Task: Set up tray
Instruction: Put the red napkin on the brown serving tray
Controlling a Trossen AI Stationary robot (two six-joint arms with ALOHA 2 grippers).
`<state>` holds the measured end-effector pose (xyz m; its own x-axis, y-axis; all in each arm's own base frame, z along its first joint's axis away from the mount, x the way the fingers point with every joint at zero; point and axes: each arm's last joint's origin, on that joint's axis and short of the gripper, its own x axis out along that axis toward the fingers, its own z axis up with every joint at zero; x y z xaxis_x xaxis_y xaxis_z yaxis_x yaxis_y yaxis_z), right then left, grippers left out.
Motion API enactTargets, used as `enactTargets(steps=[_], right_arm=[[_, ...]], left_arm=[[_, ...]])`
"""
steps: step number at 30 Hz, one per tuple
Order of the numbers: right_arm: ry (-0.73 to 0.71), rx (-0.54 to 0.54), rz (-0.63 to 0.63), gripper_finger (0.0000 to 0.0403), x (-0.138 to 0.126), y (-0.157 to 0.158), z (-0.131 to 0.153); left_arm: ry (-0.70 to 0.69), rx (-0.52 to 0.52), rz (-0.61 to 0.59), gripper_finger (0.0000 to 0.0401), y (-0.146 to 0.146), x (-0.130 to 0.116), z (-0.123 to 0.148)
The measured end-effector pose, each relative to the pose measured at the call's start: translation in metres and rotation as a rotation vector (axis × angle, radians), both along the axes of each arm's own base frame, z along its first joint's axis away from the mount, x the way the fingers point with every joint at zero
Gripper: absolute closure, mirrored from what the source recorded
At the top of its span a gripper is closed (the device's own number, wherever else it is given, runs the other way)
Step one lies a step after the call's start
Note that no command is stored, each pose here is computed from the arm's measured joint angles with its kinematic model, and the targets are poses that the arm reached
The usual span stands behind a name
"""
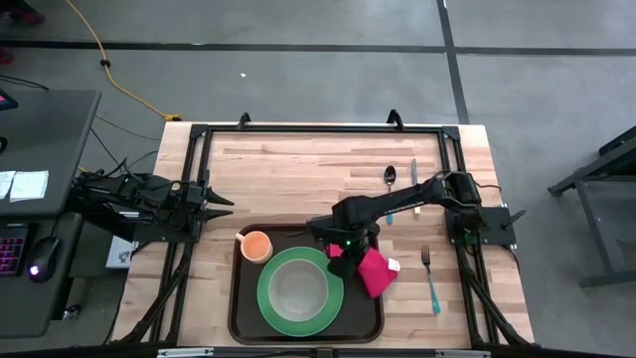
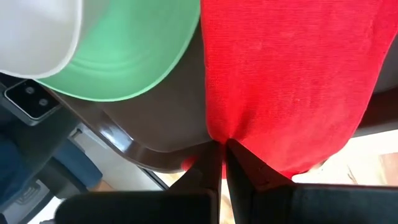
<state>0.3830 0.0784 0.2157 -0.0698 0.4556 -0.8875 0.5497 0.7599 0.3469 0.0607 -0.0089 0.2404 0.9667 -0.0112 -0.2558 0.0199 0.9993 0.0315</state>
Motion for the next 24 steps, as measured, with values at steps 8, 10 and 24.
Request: enactTargets(steps=[8, 10, 24], right_arm=[[0.001, 0.01, -0.047, 0.0403, 0.0017, 0.0086, 0.0001], [-0.007, 0.013, -0.067, 0.0403, 0.0034, 0.0101, 0.0002], [0.056, 0.008, -0.234, 0.0403, 0.0046, 0.0102, -0.0071]], left_arm=[[0.005, 0.025, -0.005, 0.0265, 0.0001, -0.0001, -0.0005], [0.005, 0.026, -0.004, 0.0265, 0.0001, -0.0001, -0.0005], [0.005, 0.024, -0.019, 0.0265, -0.0003, -0.0001, -0.0005]])
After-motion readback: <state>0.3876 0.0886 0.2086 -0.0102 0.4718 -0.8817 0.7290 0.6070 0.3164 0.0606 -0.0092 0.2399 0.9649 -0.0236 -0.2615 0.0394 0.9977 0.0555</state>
